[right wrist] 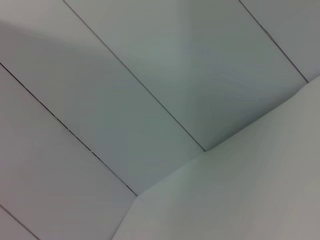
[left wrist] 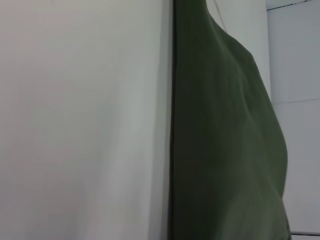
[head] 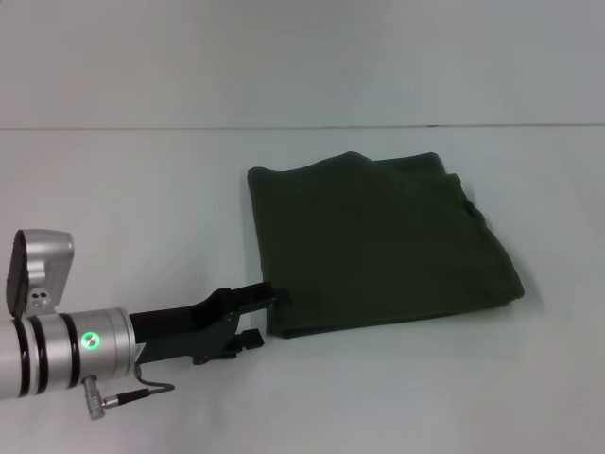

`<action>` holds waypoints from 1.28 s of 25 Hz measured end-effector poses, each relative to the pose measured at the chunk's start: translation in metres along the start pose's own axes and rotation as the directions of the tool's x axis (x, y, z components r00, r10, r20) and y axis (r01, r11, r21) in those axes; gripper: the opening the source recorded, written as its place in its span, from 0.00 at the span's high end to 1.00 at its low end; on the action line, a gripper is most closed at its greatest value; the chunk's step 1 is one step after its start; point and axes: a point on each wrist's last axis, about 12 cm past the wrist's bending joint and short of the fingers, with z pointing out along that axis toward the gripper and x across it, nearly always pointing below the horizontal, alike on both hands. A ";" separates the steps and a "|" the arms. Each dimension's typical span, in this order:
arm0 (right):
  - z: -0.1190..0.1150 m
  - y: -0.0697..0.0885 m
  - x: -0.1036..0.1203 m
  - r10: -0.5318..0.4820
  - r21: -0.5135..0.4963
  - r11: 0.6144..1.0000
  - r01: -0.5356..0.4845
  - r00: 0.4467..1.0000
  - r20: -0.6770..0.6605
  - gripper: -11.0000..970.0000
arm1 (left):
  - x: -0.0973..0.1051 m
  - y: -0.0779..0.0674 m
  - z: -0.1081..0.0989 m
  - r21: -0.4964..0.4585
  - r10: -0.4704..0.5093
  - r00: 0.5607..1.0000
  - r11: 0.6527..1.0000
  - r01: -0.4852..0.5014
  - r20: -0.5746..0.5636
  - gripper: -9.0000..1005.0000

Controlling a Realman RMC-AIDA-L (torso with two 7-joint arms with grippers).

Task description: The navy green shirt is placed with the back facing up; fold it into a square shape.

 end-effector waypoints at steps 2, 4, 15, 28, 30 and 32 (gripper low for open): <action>0.000 0.000 0.000 -0.001 0.000 1.000 0.001 1.000 -0.002 0.18 | -0.001 0.000 0.002 -0.007 -0.001 1.000 1.000 0.001 0.001 0.10; 0.000 0.000 0.000 -0.001 0.001 1.000 0.001 1.000 -0.003 0.18 | -0.001 0.000 0.004 -0.010 0.001 1.000 1.000 -0.001 0.003 0.11; -0.001 -0.001 -0.001 0.001 0.006 1.000 -0.001 1.000 0.007 0.18 | -0.005 -0.008 0.016 -0.017 0.026 1.000 1.000 -0.026 -0.001 0.23; -0.004 -0.003 0.000 0.011 0.008 1.000 -0.011 1.000 0.013 0.18 | -0.006 -0.009 0.016 -0.013 0.024 1.000 1.000 -0.024 -0.003 0.66; -0.004 -0.003 0.002 0.016 0.009 1.000 -0.016 1.000 0.012 0.18 | -0.005 -0.008 0.015 -0.011 0.024 1.000 1.000 -0.024 -0.006 0.73; -0.004 -0.003 0.002 0.018 0.009 1.000 -0.018 1.000 0.012 0.18 | -0.003 -0.007 0.013 -0.006 0.027 1.000 1.000 -0.028 -0.011 0.80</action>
